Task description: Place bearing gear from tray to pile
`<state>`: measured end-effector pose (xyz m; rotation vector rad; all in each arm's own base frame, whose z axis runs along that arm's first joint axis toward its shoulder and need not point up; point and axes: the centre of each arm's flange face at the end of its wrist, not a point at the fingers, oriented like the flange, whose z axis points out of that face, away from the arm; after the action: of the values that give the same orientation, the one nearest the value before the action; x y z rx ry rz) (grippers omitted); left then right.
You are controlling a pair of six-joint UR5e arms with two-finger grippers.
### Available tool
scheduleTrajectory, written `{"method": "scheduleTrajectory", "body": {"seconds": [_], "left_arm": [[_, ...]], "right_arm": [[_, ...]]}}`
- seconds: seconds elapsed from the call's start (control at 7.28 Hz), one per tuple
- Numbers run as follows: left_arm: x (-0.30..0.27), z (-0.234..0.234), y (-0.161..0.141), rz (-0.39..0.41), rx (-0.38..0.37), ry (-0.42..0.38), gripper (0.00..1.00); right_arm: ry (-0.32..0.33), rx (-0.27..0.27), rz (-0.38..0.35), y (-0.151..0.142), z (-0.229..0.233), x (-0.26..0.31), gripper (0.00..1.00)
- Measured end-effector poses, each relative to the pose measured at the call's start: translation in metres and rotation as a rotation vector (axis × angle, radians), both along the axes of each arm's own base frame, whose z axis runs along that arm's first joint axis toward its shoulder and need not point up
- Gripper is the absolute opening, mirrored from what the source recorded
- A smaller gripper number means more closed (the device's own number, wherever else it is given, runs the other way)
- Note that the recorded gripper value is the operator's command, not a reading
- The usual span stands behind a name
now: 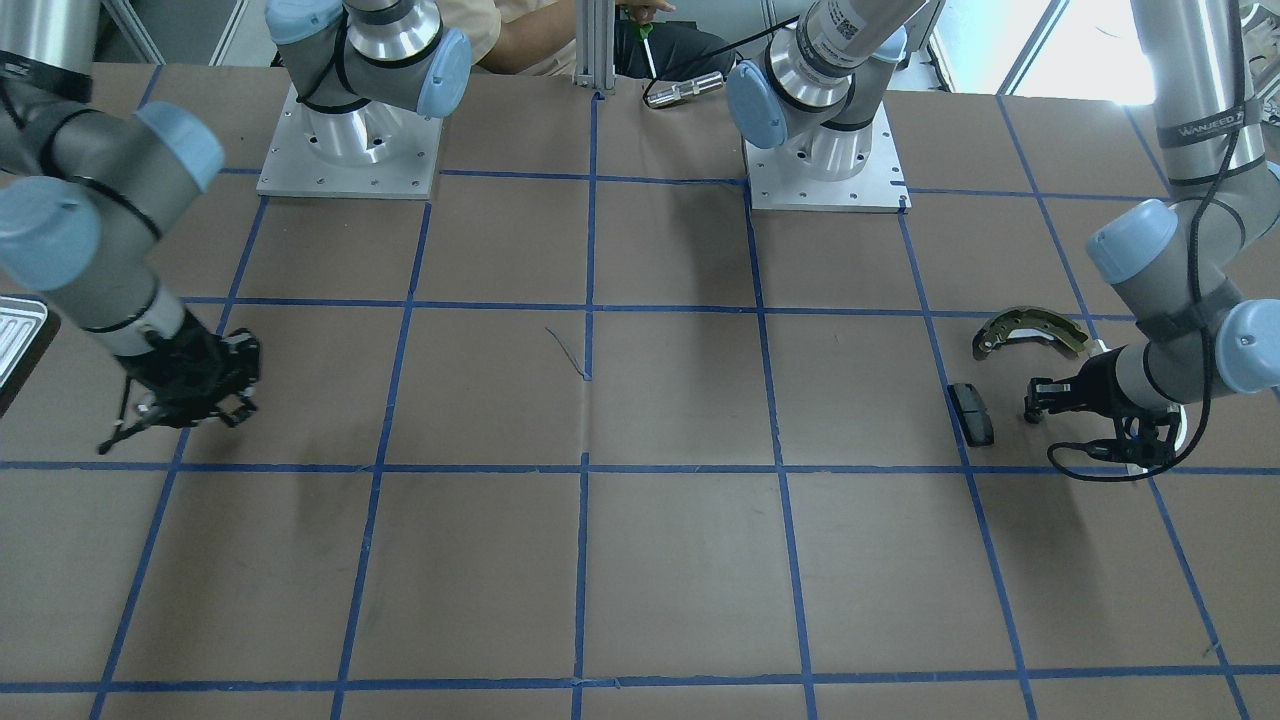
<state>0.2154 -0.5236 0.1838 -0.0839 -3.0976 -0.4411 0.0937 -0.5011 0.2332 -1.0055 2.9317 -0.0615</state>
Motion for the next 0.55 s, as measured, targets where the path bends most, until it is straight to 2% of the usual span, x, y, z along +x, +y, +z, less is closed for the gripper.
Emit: {"method": "scheduleTrajectory", "body": {"seconds": [0.27, 0.41, 0.55], "left_arm": [[-0.009, 0.015, -0.006, -0.011, -0.005, -0.003, 1.00], [-0.022, 0.027, -0.014, -0.033, -0.008, -0.010, 1.00], [-0.044, 0.042, -0.026, -0.060, -0.013, -0.024, 1.00]], "right_arm": [[-0.021, -0.014, -0.188, 0.019, 0.011, 0.126, 0.06], [-0.034, -0.016, -0.271, 0.029, 0.016, 0.169, 0.06], [-0.041, -0.003, -0.351, 0.045, 0.013, 0.211, 0.12]]}}
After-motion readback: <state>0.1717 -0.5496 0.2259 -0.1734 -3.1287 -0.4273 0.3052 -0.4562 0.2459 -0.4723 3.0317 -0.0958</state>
